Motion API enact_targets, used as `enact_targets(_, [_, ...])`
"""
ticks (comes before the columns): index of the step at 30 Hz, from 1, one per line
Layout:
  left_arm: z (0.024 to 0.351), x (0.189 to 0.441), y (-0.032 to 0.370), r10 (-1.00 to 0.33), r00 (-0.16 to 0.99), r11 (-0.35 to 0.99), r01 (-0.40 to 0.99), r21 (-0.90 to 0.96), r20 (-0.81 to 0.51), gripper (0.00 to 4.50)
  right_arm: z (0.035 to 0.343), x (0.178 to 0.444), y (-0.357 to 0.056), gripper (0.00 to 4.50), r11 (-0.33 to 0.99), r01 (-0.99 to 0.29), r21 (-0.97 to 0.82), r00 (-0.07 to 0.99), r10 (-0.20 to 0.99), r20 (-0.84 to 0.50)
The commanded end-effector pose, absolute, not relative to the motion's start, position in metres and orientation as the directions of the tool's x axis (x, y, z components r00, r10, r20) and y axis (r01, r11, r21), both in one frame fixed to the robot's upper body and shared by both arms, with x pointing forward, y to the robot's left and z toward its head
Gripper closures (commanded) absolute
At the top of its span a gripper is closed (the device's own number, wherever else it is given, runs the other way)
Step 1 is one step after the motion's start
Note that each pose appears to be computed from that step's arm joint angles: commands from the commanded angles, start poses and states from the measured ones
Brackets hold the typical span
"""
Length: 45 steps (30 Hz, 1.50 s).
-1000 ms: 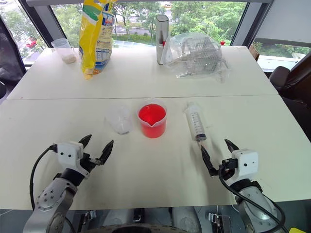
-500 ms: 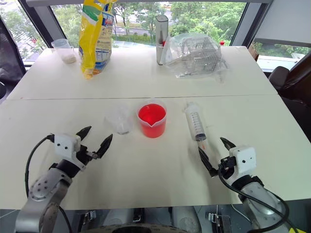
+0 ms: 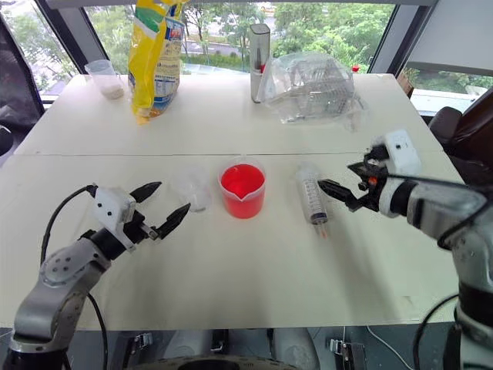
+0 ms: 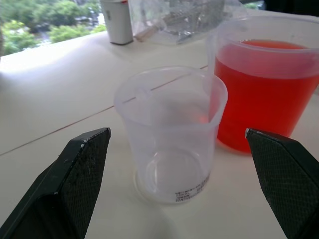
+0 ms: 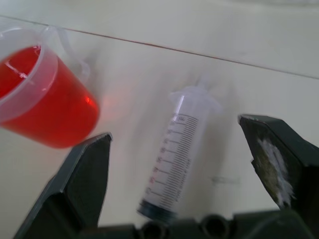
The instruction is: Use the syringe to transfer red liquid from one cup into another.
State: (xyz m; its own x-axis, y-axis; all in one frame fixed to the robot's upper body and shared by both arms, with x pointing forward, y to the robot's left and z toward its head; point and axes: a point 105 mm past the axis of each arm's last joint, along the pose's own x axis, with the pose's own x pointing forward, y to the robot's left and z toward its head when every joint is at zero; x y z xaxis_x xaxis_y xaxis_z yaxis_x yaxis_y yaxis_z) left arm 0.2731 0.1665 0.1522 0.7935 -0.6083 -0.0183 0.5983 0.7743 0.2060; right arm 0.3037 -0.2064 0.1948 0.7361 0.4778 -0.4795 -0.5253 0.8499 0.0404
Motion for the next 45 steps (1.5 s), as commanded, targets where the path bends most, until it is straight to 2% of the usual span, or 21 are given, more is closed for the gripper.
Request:
enact_targets(1, [0.185,0.272,0.169,-0.672,0.740,0.721,0.650,0.239,0.016,0.00,0.210,0.310,-0.200,0.08,0.835,-0.543,0.085,0.685,0.499,-0.531])
enact_targets(5, [0.198,0.268,0.163,-0.748,0.664,0.641,0.729,0.240,-0.021,0.00,0.204,0.323,-0.194,0.08,0.854,-0.509,0.106,0.622,0.451,-0.640])
enact_targets(9, [0.201,0.249,0.147,-0.867,0.482,0.462,0.872,0.159,-0.125,0.00,0.190,0.337,-0.184,0.08,0.867,-0.484,0.121,0.493,0.384,-0.781])
enact_targets(13, [0.200,0.243,0.148,-0.899,0.390,0.370,0.920,0.131,-0.198,0.00,0.187,0.348,-0.174,0.08,0.882,-0.458,0.107,0.433,0.327,-0.840])
enact_targets(18, [0.211,0.247,0.149,-0.921,0.327,0.303,0.943,0.137,-0.213,0.00,0.177,0.356,-0.168,0.08,0.906,-0.418,0.065,0.384,0.242,-0.891])
enact_targets(30, [0.219,0.257,0.152,-0.919,0.332,0.292,0.935,0.200,-0.213,0.00,0.152,0.367,-0.166,0.08,0.948,-0.317,-0.026,0.338,0.088,-0.937])
enact_targets(41, [0.218,0.259,0.156,-0.906,0.375,0.332,0.918,0.219,-0.198,0.00,0.136,0.372,-0.159,0.08,0.957,-0.283,-0.064,0.313,0.029,-0.949])
enact_targets(44, [0.218,0.258,0.156,-0.904,0.383,0.341,0.915,0.217,-0.191,0.00,0.134,0.372,-0.155,0.90,0.958,-0.280,-0.061,0.310,0.030,-0.950])
enact_targets(45, [0.218,0.258,0.156,-0.904,0.384,0.343,0.914,0.216,-0.189,0.00,0.133,0.373,-0.155,1.36,0.959,-0.276,-0.063,0.310,0.027,-0.950])
